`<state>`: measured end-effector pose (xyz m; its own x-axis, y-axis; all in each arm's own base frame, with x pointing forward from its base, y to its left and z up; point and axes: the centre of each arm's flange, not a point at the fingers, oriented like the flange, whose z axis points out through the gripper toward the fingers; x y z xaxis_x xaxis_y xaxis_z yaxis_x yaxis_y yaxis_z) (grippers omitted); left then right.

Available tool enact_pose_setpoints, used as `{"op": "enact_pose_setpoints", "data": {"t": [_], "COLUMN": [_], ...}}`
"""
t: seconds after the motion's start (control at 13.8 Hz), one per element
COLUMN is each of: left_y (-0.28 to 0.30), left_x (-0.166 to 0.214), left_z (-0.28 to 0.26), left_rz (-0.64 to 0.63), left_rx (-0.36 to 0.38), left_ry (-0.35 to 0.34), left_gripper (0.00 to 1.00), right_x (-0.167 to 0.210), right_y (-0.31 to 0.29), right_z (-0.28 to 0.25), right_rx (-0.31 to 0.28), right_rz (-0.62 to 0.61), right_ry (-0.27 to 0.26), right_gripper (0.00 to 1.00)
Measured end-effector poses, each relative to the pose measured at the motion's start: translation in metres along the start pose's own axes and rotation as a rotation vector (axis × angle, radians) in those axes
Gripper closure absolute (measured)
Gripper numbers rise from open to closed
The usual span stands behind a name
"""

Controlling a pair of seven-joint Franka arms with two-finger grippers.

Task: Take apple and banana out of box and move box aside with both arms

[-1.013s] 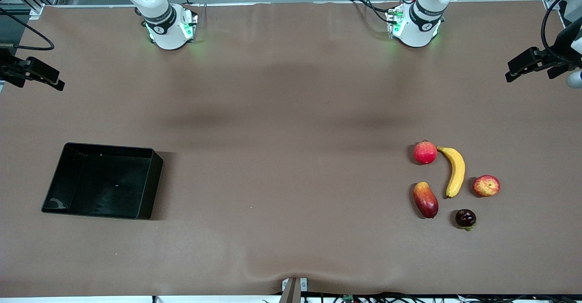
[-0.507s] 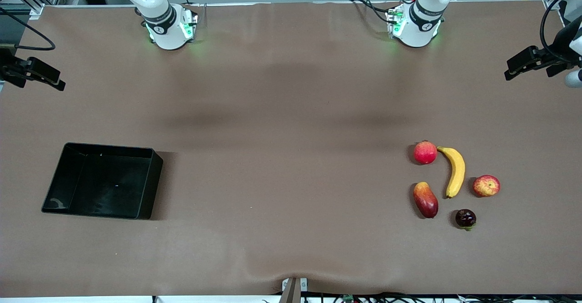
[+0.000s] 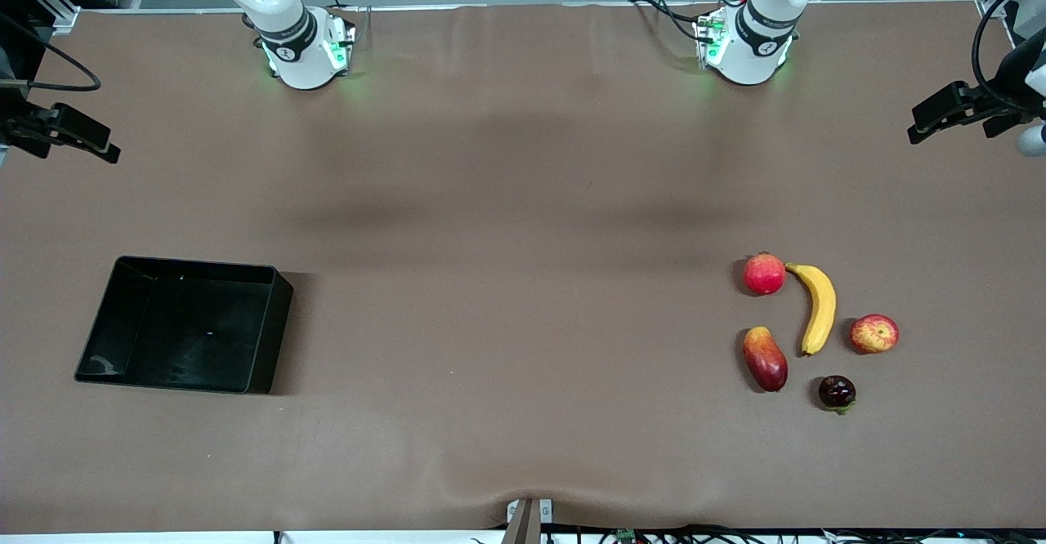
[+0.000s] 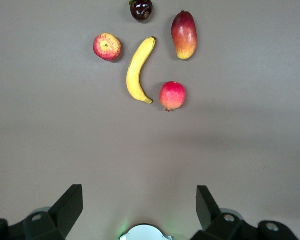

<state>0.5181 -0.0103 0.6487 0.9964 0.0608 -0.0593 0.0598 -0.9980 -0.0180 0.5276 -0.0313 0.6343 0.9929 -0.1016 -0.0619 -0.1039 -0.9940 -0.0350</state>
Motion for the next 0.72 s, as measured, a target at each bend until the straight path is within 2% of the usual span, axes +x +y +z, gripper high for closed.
{"op": "enact_pose_setpoints", "data": {"t": [0.29,0.72], "left_y": [-0.0001,-0.0001], "left_x": [-0.0005,-0.0005], "left_z": [-0.0085,-0.0087], "left_rz": [0.000,0.001], "left_rx": [-0.001,-0.001], "left_ry": [0.019,0.019], "left_gripper": [0.00,0.00], "right_x": [0.0008,0.0047], "right_y": [0.0004,0.0008], "right_z": [0.0015,-0.0018], "right_rx": [0.009,0.011], "right_rz": [0.002,0.003], "right_ry": [-0.002,0.034], "right_gripper": [0.00,0.00]}}
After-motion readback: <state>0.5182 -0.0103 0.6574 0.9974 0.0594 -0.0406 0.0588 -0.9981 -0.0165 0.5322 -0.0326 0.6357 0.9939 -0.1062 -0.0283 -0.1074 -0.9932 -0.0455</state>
